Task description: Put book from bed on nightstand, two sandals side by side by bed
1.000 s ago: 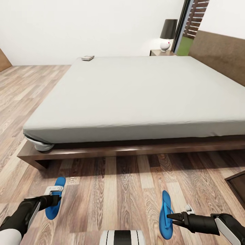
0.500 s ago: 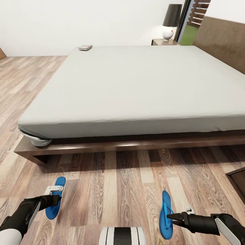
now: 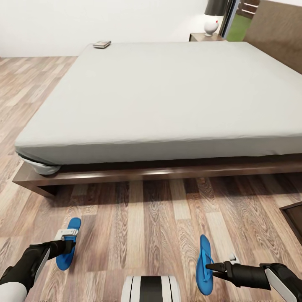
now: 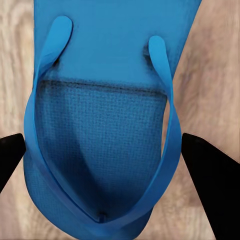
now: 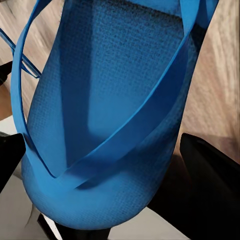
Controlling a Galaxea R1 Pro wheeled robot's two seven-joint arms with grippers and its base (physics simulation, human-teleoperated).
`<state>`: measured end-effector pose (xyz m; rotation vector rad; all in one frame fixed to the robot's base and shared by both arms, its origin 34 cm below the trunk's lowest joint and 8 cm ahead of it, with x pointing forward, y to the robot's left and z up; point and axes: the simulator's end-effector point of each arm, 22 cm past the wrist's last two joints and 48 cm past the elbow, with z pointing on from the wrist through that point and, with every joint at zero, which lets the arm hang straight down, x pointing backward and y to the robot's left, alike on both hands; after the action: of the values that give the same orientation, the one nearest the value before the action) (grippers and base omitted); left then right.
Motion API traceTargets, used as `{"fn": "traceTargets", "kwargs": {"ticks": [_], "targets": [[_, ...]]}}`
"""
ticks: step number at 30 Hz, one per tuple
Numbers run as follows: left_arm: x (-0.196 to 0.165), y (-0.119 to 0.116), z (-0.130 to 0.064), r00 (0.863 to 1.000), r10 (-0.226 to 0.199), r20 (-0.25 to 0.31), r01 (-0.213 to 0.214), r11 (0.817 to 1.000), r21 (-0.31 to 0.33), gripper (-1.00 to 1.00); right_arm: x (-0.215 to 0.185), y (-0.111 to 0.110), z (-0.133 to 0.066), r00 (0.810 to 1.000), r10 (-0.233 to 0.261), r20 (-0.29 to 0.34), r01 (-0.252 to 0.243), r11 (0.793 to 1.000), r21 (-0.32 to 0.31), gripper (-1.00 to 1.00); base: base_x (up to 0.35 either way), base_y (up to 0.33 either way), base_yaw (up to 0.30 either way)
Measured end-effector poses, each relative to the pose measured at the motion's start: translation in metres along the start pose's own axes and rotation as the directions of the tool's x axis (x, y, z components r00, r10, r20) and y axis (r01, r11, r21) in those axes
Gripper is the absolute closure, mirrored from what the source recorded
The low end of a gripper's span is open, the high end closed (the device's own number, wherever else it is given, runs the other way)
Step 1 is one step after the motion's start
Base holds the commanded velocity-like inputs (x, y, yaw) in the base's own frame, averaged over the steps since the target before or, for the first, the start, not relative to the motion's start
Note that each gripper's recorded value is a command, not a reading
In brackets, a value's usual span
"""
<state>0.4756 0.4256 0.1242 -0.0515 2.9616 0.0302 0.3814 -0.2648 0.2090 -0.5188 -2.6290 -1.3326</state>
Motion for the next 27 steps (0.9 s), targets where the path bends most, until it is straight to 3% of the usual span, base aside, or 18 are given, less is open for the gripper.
{"fn": "traceTargets", "kwargs": {"ticks": [9,15,20,27], "targets": [[0.013,0.001,0.012,1.000,0.001,-0.024,-0.001,1.000,-0.001,1.00,0.006,-0.013,0.007,0.999,0.029,-0.020,-0.029,1.000,0.009,1.00,0.000,0.000,0.000],[-0.012,-0.002,0.012,0.995,0.042,0.094,-0.042,0.999,0.000,1.00,0.006,-0.012,0.007,0.999,0.030,-0.019,-0.030,1.000,0.008,1.00,0.000,0.000,0.000],[-0.016,-0.002,0.012,0.992,0.047,0.113,-0.047,0.999,-0.001,1.00,0.006,-0.012,0.007,0.999,0.030,-0.019,-0.030,1.000,0.007,1.00,0.000,0.000,0.000],[-0.017,0.005,0.010,0.992,0.020,0.123,-0.019,1.000,-0.008,1.00,0.006,-0.012,0.007,0.999,0.030,-0.019,-0.030,1.000,0.008,1.00,0.000,0.000,0.000]]}}
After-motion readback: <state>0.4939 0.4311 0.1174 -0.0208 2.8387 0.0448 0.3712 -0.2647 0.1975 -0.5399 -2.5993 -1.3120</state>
